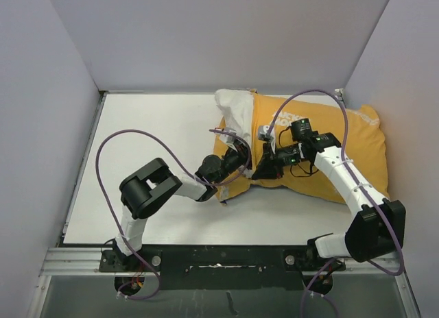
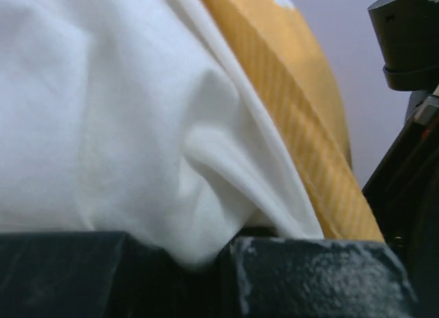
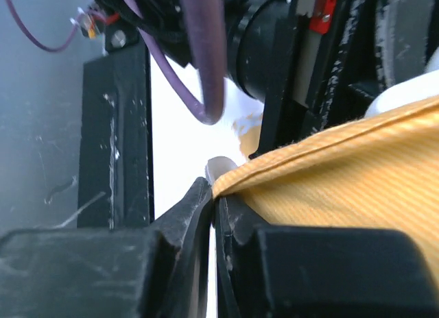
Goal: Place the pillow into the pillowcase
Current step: Stuff the pillow into the pillowcase.
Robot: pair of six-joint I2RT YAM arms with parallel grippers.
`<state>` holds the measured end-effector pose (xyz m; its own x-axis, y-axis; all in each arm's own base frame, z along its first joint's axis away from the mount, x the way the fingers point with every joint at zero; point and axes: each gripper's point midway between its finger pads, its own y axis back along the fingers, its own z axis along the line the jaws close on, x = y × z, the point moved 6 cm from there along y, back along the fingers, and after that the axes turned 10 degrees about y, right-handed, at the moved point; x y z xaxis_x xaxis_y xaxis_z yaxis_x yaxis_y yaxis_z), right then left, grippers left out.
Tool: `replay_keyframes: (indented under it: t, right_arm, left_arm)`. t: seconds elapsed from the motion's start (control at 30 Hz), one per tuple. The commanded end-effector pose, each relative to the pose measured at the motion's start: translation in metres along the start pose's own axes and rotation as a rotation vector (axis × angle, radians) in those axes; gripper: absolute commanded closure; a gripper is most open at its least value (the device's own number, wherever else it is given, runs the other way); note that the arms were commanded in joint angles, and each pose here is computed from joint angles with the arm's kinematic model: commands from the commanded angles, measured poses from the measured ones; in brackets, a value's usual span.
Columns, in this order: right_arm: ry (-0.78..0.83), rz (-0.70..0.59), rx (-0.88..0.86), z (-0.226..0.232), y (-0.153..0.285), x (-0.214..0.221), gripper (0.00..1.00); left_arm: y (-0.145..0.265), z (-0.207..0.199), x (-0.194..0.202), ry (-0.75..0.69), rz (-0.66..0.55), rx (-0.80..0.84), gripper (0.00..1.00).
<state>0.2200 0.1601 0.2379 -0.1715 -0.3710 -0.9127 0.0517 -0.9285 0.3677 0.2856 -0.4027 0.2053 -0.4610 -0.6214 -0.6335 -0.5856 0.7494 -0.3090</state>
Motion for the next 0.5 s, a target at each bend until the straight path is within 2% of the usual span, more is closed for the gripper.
replay_keyframes:
  t: [0.0,0.07,0.17,0.27,0.3,0.37,0.43,0.47]
  right_arm:
    - [0.038,0.158,-0.039,0.021,0.006,0.028,0.95]
    - [0.112,0.159,-0.061,0.036,0.015,0.017,0.8]
    - [0.269,0.109,-0.087,0.063,0.034,-0.023,0.58]
    - [0.389,0.077,-0.015,0.08,0.059,-0.07,0.43]
    - [0.416,0.07,0.038,0.081,0.067,-0.085,0.38]
    - [0.417,0.067,0.18,0.073,0.08,-0.107,0.18]
    - [0.334,0.065,0.369,0.05,0.089,-0.117,0.01]
    - [0.258,0.057,0.472,0.034,0.093,-0.119,0.02]
  left_arm:
    - [-0.003,-0.015,0.011,0.068,-0.037,0.125,1.0]
    - [0.0,-0.013,0.023,0.083,0.004,0.131,1.0]
    - [0.001,-0.015,0.032,0.079,0.041,0.155,1.0]
    - [-0.001,-0.017,0.035,0.077,0.064,0.183,1.0]
    - [-0.002,-0.018,0.036,0.078,0.071,0.192,1.0]
    - [-0.003,-0.018,0.039,0.082,0.082,0.203,1.0]
    - [-0.005,-0.019,0.042,0.085,0.095,0.218,1.0]
    - [-0.007,-0.02,0.044,0.087,0.099,0.223,1.0]
